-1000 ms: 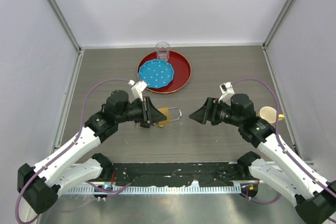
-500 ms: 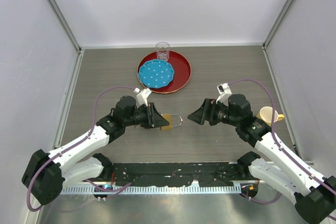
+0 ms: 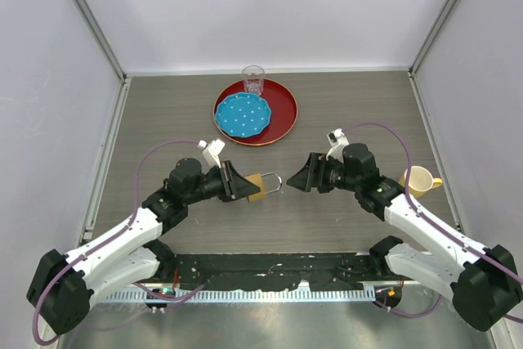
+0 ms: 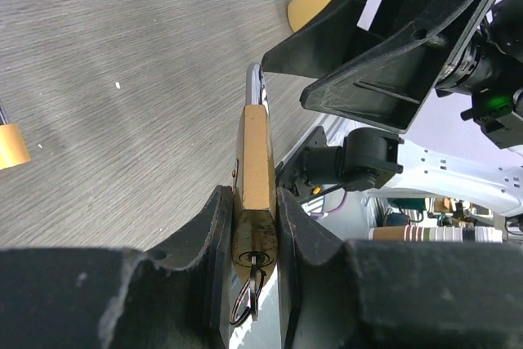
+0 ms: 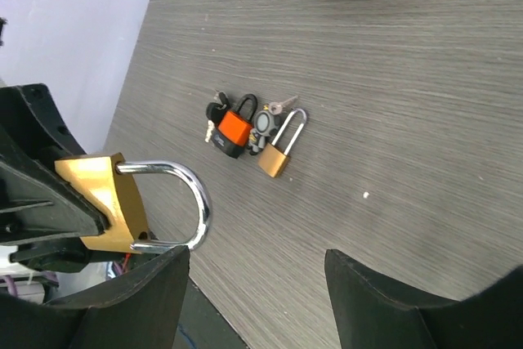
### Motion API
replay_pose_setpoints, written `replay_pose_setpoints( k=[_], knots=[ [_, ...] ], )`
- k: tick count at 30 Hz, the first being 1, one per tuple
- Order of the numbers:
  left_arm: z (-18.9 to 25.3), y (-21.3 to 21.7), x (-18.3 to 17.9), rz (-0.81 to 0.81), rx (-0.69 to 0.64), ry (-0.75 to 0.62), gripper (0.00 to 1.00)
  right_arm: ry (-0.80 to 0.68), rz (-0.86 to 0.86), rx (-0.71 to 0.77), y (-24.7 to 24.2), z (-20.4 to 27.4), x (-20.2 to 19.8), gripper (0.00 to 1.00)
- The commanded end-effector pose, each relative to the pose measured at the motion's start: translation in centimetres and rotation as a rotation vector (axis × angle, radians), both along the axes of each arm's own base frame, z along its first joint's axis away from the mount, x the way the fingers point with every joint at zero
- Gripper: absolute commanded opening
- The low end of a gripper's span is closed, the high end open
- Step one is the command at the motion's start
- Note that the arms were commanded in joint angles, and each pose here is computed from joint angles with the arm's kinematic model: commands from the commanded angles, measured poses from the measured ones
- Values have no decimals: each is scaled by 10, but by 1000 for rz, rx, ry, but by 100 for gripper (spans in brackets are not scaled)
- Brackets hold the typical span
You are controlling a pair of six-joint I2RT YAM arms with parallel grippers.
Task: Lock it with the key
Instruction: Lock the lock.
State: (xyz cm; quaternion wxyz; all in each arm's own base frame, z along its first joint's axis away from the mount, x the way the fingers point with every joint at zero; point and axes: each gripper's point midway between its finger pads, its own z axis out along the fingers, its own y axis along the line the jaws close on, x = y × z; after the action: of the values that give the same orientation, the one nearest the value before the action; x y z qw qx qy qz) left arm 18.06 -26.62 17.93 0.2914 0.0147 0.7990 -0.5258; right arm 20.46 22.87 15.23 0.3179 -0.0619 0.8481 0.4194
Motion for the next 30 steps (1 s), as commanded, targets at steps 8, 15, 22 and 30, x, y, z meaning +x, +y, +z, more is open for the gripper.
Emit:
replay_pose_setpoints(
  k=[8, 15, 22, 30],
  knots=[
    [58, -14, 11, -24, -154, -149, 0, -109, 57, 94, 37, 29, 13, 68],
    [61, -17, 9, -47, -176, -153, 0, -102, 38, 53, 45, 13, 21, 59],
    [60, -17, 5, -61, -184, -145, 0, -135, 37, 83, 49, 26, 27, 56],
    [61, -19, 5, -71, -186, -145, 0, -161, 25, 93, 53, 29, 35, 60]
  ],
)
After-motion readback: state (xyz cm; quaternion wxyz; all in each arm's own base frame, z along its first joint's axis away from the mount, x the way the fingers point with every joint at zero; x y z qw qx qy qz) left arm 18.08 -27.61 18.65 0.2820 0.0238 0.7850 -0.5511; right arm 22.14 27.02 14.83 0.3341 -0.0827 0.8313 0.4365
